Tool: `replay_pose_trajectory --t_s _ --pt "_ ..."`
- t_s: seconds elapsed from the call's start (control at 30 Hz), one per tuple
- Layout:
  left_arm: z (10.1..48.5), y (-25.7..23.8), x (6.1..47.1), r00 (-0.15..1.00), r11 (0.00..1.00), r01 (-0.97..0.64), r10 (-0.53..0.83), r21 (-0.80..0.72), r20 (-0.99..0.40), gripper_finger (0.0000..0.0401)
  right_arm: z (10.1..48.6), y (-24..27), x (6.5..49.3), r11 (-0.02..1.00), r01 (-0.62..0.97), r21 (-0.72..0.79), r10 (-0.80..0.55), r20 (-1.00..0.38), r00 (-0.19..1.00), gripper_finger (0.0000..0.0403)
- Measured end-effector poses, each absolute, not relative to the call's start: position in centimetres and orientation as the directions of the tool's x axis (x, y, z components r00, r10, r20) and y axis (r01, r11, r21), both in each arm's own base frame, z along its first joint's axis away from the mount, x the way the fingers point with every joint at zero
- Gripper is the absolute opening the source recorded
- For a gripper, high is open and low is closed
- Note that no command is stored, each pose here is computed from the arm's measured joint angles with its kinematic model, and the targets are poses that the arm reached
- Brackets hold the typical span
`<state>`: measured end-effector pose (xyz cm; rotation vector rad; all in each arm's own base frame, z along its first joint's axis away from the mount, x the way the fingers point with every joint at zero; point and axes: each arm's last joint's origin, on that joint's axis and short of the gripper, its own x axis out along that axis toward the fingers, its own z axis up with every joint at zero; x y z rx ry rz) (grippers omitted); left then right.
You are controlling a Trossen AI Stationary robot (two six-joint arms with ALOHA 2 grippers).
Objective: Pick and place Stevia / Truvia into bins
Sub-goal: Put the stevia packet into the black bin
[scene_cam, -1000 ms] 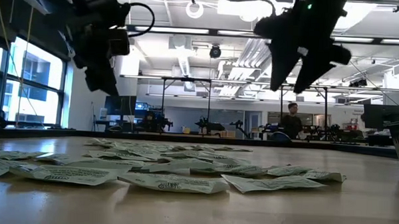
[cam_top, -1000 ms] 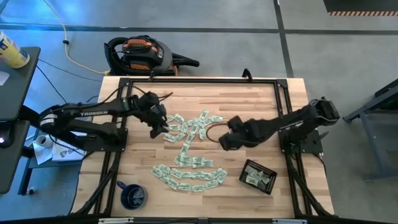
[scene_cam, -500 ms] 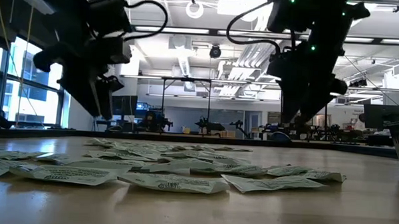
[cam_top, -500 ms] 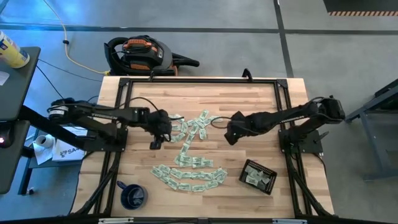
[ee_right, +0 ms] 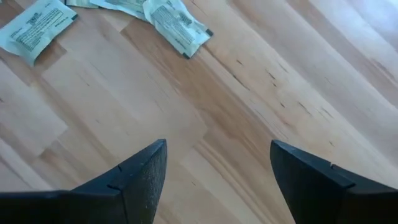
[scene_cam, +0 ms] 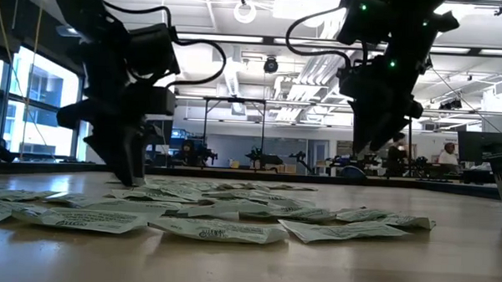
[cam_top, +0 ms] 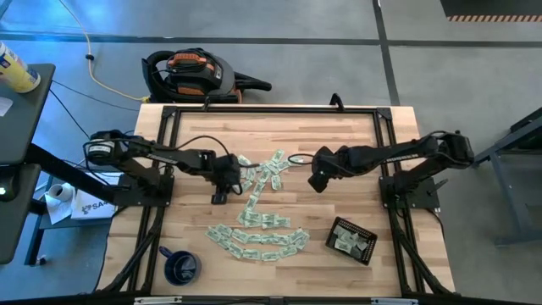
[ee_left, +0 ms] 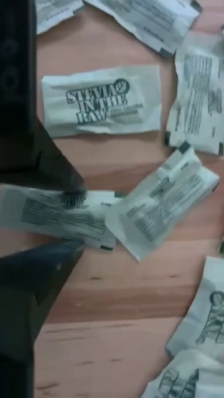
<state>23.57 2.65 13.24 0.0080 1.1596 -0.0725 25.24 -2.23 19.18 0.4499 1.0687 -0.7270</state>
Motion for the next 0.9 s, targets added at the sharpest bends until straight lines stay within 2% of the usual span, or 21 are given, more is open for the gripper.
replay_pose_trajectory --t_s 0.23,0.37,0.47,0.57,0.73,0.83,0.9 --pt "14.1 2.6 23.7 0.35 0.996 0.032 -0.084 -0.078 -0.933 0.0037 20.8 -2.1 24.8 0.718 0.695 0.049 -0.297 -0.881 0.369 0.0275" --pt "16.2 2.6 24.4 0.299 0.993 -0.036 -0.099 -0.115 -0.949 0.0031 22.6 -2.0 23.7 0.717 0.693 0.076 -0.318 -0.849 0.423 0.0275" --pt "18.6 2.2 25.5 0.299 0.99 -0.077 -0.092 -0.121 -0.95 0.0045 24.2 -2.1 22.4 0.719 0.69 0.078 -0.353 -0.814 0.461 0.0275" --pt "21.9 1.2 27.5 0.4 0.99 -0.056 -0.1 -0.133 -0.911 0.0047 25.8 -2.1 20.9 0.726 0.683 0.082 -0.387 -0.772 0.504 0.0275" --pt "27.1 -0.2 31.5 0.683 0.995 -0.023 -0.054 -0.096 -0.728 0.0033 28.3 -2.1 18.5 0.739 0.666 0.103 -0.436 -0.681 0.589 0.0275" --pt "28.6 0.7 34.1 0.778 0.995 -0.06 -0.002 -0.077 -0.629 0.0033 29.4 -2.1 17.3 0.741 0.66 0.123 -0.452 -0.635 0.627 0.0275" --pt "29.2 1.7 36.2 0.815 0.993 -0.049 -0.021 -0.105 -0.578 0.0033 29.9 -2.0 16.6 0.744 0.652 0.148 -0.449 -0.611 0.652 0.0275"
